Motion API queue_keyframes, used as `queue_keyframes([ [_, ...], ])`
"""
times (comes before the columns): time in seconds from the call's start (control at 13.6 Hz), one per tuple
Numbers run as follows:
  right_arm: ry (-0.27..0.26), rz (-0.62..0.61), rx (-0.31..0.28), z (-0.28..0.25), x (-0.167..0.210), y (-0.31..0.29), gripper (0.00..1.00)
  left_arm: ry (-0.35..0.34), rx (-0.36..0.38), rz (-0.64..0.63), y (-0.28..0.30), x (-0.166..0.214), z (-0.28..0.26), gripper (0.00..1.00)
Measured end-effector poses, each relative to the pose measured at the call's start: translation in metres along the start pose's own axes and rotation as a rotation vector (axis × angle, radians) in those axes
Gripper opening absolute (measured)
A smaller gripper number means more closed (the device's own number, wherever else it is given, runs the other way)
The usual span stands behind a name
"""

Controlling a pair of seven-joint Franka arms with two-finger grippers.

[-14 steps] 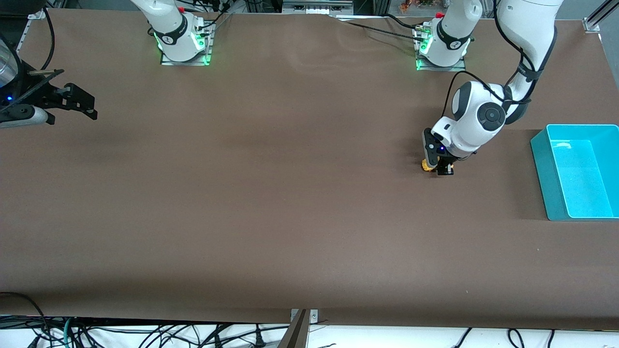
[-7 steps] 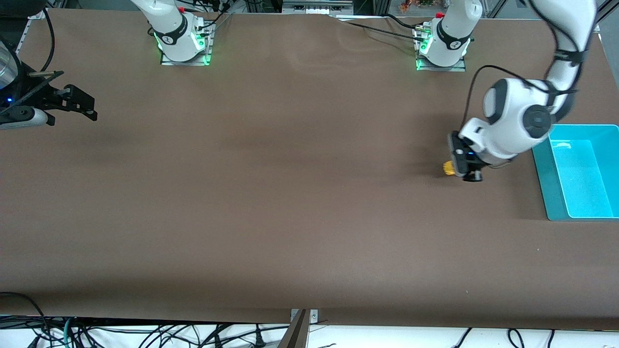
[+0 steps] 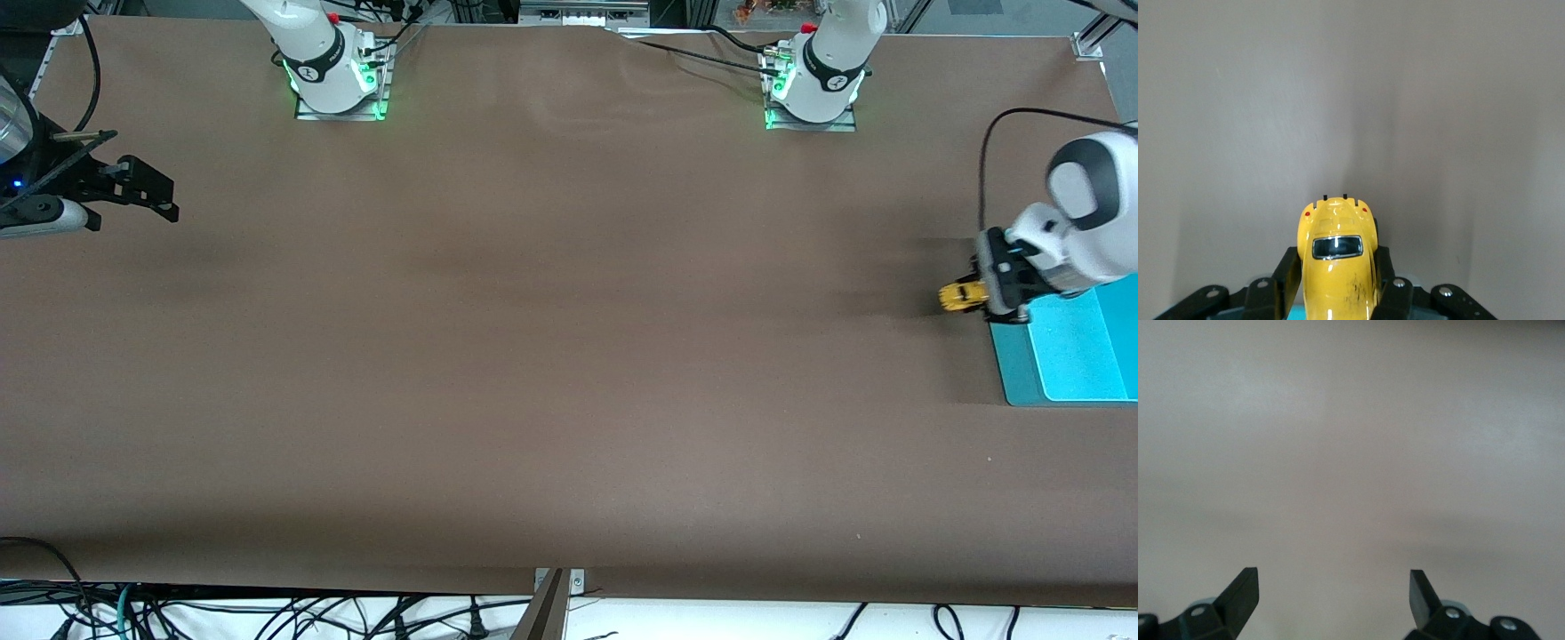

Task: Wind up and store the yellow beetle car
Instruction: 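Carry the car with the left gripper over the cyan box, then lower the car into the cyan box and open the left gripper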

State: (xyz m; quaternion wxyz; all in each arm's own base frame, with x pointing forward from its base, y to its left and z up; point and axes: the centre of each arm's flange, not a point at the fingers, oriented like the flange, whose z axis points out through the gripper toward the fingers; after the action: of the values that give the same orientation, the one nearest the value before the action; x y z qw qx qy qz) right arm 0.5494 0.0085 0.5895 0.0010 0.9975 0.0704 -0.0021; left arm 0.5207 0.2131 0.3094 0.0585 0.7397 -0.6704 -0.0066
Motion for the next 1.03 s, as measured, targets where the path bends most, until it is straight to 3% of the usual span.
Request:
queue_keyframes([
  [0.44, -0.003, 0.001, 0.001, 0.001, 0.000, 0.001, 1.00, 0.016, 0.017, 0.047, 0.031, -0.106, 0.000, 0.50],
  [0.73, -0.003, 0.002, 0.001, 0.001, 0.000, 0.001, 1.00, -0.007, -0.035, 0.109, 0.033, -0.158, 0.033, 0.50],
  [1.03, -0.003, 0.002, 0.001, 0.001, 0.000, 0.001, 1.00, 0.014, -0.062, 0.119, 0.022, -0.208, 0.088, 0.50],
])
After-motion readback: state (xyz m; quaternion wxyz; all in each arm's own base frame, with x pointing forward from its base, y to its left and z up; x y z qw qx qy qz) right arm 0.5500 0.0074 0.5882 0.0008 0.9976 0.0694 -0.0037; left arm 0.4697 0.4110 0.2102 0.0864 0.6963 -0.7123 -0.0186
